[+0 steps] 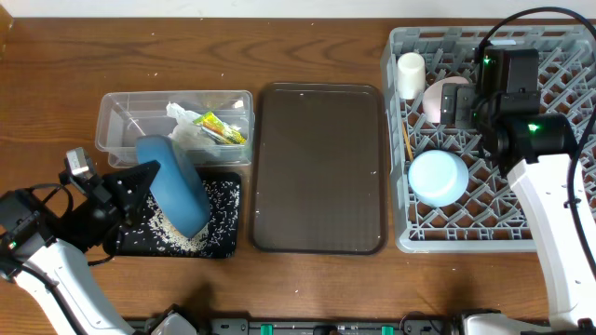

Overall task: Sort waste into correct bins and load items into the dishwasher rack
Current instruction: 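Tilt the blue plate to dump the rice onto the black tray, then carry the empty blue plate right and set it on the brown tray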

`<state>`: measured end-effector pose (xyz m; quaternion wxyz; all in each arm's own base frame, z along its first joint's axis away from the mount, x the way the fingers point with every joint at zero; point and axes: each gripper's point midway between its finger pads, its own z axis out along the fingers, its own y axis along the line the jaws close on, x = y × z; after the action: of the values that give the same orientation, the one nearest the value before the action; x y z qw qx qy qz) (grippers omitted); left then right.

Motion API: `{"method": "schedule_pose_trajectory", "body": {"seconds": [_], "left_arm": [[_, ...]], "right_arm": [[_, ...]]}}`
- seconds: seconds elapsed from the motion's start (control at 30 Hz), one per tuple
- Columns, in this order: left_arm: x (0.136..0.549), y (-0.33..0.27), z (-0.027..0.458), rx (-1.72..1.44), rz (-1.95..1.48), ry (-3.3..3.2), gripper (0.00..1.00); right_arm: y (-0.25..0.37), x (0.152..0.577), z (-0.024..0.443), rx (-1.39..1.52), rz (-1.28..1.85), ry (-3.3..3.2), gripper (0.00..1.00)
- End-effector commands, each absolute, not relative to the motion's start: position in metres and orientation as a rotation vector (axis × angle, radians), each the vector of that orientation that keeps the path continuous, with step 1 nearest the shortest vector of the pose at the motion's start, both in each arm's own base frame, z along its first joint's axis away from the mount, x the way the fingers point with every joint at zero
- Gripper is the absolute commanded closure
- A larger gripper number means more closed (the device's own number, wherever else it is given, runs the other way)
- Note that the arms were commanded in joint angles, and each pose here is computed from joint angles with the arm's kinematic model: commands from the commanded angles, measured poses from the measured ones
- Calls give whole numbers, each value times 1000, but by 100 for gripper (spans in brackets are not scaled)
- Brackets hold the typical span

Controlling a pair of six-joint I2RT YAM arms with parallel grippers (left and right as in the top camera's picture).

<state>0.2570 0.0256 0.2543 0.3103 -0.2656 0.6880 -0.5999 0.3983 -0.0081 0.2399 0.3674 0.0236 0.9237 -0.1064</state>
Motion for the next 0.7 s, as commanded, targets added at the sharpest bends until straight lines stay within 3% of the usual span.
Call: {"method": "schedule_pose_trajectory", "body": {"seconds": [0.0, 0.3, 0.67], "left_arm": [[256, 24, 263, -656, -1596, 1786, 93], [260, -21, 278, -490, -1625, 1941, 94], [261, -132, 274, -209, -1297, 2323, 94]], "right_arm": [[-9, 400, 241, 74, -274, 2369, 1], [-9, 400, 241, 74, -274, 2369, 1], [-9, 400, 241, 74, -274, 2369, 1]]}}
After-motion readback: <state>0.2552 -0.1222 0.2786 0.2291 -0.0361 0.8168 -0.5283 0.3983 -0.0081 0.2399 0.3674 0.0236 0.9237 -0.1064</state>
